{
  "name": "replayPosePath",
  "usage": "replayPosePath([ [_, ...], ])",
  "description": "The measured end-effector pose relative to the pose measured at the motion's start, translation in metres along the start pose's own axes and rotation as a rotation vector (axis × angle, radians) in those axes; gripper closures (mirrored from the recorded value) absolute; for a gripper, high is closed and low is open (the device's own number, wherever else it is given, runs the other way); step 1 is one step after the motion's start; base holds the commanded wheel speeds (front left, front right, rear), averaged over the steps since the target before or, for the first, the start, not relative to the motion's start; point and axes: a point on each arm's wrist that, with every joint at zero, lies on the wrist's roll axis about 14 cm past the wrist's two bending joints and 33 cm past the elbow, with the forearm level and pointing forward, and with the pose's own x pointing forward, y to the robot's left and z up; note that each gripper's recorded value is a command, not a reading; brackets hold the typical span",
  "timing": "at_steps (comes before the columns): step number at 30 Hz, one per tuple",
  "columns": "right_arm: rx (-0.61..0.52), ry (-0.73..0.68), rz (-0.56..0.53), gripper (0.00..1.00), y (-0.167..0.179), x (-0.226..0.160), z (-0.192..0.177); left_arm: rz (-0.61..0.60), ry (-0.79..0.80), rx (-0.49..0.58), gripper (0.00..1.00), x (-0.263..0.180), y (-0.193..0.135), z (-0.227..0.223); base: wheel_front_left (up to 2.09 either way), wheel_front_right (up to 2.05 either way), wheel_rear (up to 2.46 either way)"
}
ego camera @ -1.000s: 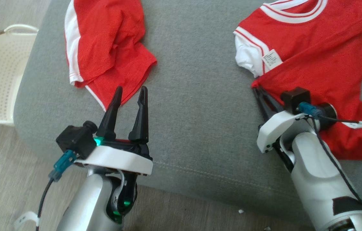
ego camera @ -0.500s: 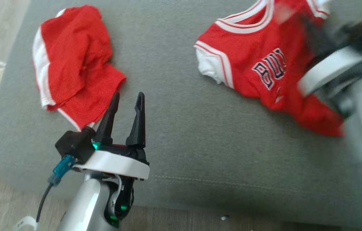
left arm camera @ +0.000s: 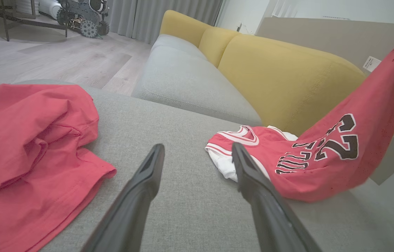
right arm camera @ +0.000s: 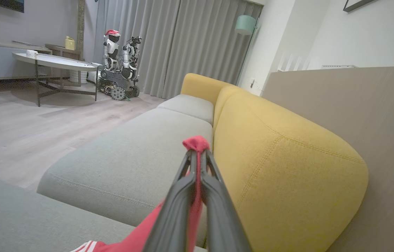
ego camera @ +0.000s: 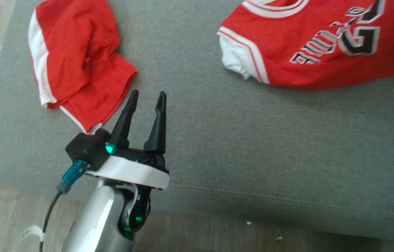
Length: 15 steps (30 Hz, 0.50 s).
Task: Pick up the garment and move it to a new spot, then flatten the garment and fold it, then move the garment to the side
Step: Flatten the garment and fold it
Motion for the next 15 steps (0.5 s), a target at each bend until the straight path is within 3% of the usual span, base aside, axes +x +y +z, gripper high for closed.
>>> replayPosePath([
  [8, -0.031, -0.003, -0.089, 1.0, -0.026, 0.04, -0.008, 0.046, 0.029, 0.015, 0.0, 0.003, 0.018, -0.01, 0.0, 0.0, 0.0],
  [9, -0.026, 0.005, -0.091, 0.53, -0.025, 0.044, -0.011, 0.055, 0.033, 0.011, 0.0, 0.003, 0.02, -0.011, 0.0, 0.0, 0.0],
  [10, -0.02, 0.021, -0.089, 0.0, -0.021, 0.047, -0.018, 0.061, 0.037, 0.01, 0.0, 0.003, 0.023, -0.012, 0.0, 0.0, 0.0],
  [15, 0.039, 0.132, -0.031, 0.0, 0.015, 0.054, -0.062, 0.074, 0.055, 0.006, 0.0, 0.005, 0.026, -0.02, 0.0, 0.0, 0.0],
])
